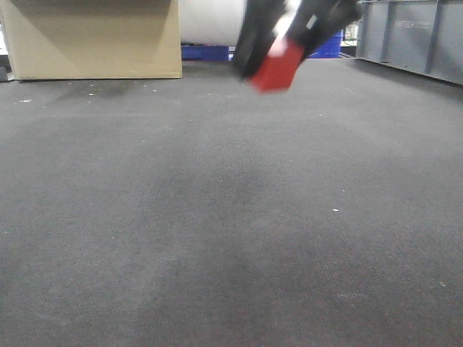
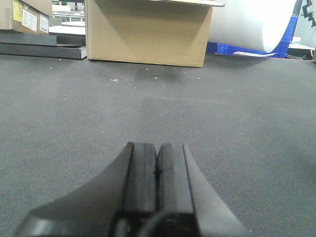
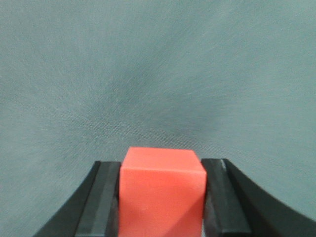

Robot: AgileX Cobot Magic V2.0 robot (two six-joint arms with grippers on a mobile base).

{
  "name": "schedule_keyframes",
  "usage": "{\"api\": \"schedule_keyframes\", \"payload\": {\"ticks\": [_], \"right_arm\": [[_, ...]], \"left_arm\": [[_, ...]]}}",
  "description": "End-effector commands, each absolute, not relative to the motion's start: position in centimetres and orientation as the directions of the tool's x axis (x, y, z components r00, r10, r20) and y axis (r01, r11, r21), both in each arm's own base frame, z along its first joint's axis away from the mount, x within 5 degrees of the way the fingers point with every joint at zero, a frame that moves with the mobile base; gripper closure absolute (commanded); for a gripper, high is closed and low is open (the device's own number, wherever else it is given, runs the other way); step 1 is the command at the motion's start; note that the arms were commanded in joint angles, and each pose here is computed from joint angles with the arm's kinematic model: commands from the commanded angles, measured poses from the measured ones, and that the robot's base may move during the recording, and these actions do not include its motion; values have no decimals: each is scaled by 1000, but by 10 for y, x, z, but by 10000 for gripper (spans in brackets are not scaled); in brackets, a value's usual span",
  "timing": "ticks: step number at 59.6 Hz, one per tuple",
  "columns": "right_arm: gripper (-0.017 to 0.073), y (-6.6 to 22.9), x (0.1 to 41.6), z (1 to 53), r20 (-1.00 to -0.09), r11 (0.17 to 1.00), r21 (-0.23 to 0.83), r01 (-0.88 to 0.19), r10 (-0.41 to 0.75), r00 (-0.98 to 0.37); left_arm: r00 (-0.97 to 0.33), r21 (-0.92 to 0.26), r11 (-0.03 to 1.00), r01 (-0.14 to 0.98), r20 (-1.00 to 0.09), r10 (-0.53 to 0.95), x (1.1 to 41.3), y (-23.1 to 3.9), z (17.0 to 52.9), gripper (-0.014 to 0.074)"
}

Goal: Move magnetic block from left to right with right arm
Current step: 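Lower the red cube onto the table and open the right gripper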

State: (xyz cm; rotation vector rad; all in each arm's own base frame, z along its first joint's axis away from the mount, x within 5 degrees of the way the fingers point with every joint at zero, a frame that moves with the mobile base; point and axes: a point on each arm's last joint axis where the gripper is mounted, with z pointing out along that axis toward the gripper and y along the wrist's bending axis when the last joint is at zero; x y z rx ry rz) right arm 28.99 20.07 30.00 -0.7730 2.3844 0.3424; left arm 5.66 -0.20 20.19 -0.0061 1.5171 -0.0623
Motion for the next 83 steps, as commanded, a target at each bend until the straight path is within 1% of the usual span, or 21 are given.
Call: {"api": "schedule_keyframes", "payload": {"ticks": [1,12,30,34,35,41,42,45,56,61,66,72,81,82,83], "right_arm": [[334,210,302,306,-663,792,49,-608,-430,-613],[334,220,318,271,-606,796,53,-603,-454,-653],[325,225,326,246,-565,799,56,-599,-470,-679],[265,225,326,244,-551,798,57,-600,-475,-686],[220,225,325,244,-549,798,58,-600,-476,-686],[14,224,324,245,-539,797,59,-601,-481,-691],[1,224,324,245,-537,797,59,-601,-482,-692],[-82,224,324,246,-529,796,61,-602,-486,-696],[-69,224,321,265,-522,791,69,-608,-491,-698],[-47,222,314,283,-551,793,97,-602,-461,-696],[14,218,305,304,-589,793,137,-594,-417,-693],[171,210,289,332,-638,785,166,-597,-376,-672],[505,190,258,359,-716,780,173,-601,-320,-621],[520,186,253,363,-728,780,173,-602,-310,-611],[516,184,250,364,-738,781,173,-600,-300,-604]], "left_arm": [[146,-47,998,41,-988,-52,55,-2,207,710],[146,-47,998,41,-988,-52,55,-2,207,710],[146,-47,998,41,-988,-52,55,-2,207,710],[146,-47,998,41,-988,-52,55,-2,207,710],[146,-47,998,41,-988,-52,55,-2,207,710],[146,-47,998,41,-988,-52,55,-2,207,710],[146,-47,998,41,-988,-52,55,-2,207,710],[146,-47,998,41,-988,-52,55,-2,207,710],[146,-47,998,41,-988,-52,55,-2,207,709],[146,-47,998,41,-988,-52,55,-2,207,710],[146,-47,998,41,-988,-52,55,-2,207,709],[146,-47,998,41,-988,-52,55,-2,207,710],[146,-47,998,41,-988,-52,55,-2,207,710],[146,-47,998,41,-988,-52,55,-2,207,710],[146,-47,998,41,-988,-52,55,-2,207,710]]}}
